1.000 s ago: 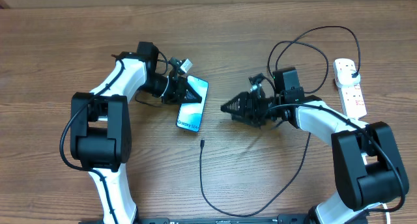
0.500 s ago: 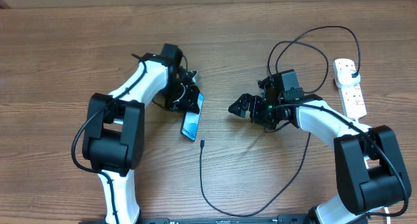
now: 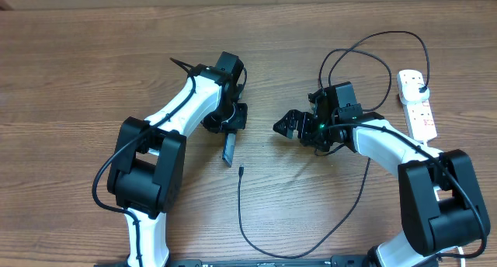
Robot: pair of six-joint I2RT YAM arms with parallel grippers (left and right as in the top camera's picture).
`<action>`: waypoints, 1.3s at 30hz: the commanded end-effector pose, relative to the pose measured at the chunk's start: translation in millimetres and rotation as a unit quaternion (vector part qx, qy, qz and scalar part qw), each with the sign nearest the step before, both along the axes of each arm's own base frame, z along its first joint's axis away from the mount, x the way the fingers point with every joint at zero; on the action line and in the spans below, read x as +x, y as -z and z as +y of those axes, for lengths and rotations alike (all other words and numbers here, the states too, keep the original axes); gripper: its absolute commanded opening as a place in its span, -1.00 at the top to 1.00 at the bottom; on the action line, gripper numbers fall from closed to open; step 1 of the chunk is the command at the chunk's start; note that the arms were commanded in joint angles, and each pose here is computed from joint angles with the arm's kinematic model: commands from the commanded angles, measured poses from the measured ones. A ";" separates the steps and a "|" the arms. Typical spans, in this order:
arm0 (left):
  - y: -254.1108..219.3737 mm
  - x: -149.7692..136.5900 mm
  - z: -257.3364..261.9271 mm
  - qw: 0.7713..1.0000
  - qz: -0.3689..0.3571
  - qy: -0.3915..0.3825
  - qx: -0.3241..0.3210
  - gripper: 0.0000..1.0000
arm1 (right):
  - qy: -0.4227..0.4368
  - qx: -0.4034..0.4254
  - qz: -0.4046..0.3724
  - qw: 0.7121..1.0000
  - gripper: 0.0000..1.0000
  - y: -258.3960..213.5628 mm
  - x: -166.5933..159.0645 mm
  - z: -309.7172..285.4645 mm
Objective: Plug charger to phone and switch on socket
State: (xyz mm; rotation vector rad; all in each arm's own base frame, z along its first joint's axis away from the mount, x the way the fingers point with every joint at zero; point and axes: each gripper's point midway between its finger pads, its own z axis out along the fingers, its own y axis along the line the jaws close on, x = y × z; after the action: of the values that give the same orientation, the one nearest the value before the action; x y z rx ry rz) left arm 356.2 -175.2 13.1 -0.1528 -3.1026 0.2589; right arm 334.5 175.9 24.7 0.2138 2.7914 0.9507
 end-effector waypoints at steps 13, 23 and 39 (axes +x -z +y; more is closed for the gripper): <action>-2.7 7.9 22.8 0.996 -0.005 -0.034 0.086 0.84 | 0.015 -0.043 0.006 0.999 -1.00 15.9 -0.6 -15.0; -2.6 2.9 13.6 0.995 -0.011 -0.018 0.100 0.79 | 0.015 -0.044 0.005 0.999 -1.00 16.1 -0.4 -15.3; -2.3 -1.8 15.8 0.994 -0.004 -0.016 0.107 0.70 | 0.015 -0.044 0.007 0.999 -1.00 16.4 -1.1 -15.5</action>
State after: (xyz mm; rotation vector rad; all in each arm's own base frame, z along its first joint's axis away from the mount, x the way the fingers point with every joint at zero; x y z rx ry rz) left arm 351.1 -158.1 15.0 -0.1015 -3.1077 -0.0566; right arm 334.9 175.5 24.5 0.2144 2.7914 0.9458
